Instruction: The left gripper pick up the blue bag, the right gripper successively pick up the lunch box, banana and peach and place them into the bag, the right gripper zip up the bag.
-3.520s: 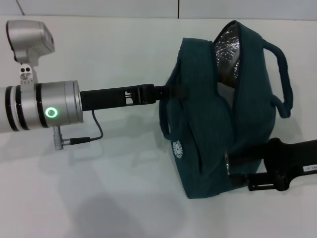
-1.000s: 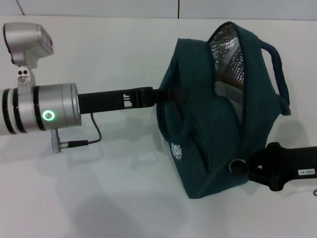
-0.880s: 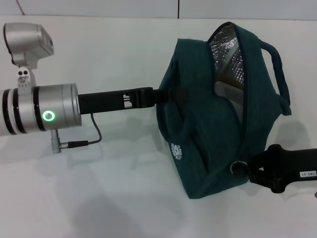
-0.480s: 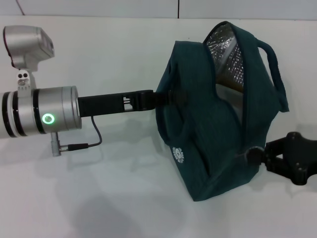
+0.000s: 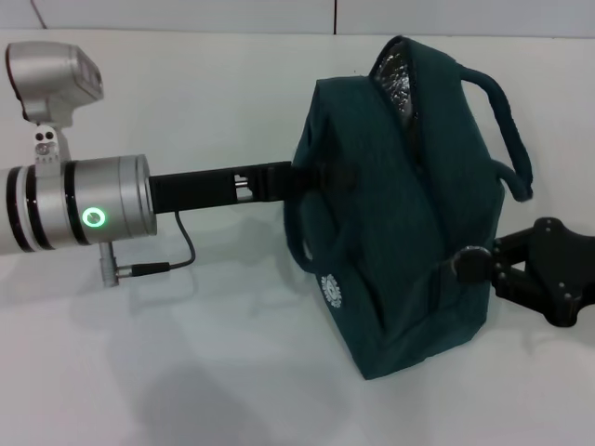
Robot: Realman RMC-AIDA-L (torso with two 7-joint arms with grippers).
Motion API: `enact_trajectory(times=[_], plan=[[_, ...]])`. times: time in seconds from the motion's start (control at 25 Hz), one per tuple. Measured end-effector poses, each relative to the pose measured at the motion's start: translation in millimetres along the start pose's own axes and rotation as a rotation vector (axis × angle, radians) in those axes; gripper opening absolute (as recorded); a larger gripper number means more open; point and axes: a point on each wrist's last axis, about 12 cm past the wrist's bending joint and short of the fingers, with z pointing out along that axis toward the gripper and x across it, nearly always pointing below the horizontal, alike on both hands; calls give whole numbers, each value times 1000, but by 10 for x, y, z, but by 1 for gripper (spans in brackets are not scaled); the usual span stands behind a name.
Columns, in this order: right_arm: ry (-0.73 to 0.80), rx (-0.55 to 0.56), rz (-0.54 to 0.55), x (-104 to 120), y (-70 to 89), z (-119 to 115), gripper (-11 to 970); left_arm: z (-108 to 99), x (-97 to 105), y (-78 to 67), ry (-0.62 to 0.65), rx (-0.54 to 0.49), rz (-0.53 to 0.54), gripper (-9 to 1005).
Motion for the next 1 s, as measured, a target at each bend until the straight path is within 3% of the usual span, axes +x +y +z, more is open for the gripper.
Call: enact_trajectory(times=[0.64, 0.84, 0.96, 1.0], plan=[[-165, 50, -61, -68, -33, 14, 10, -10, -47, -4, -30, 1, 43, 67], [-125, 32, -53, -32, -33, 47, 11, -129, -125, -13, -145, 3, 125, 67], [-98, 9, -49, -17, -30, 91, 11, -274, -140, -27, -230, -7, 228, 67], [-94, 5, -48, -16, -30, 100, 11, -324, -124, -39, -253, -5, 267, 110]])
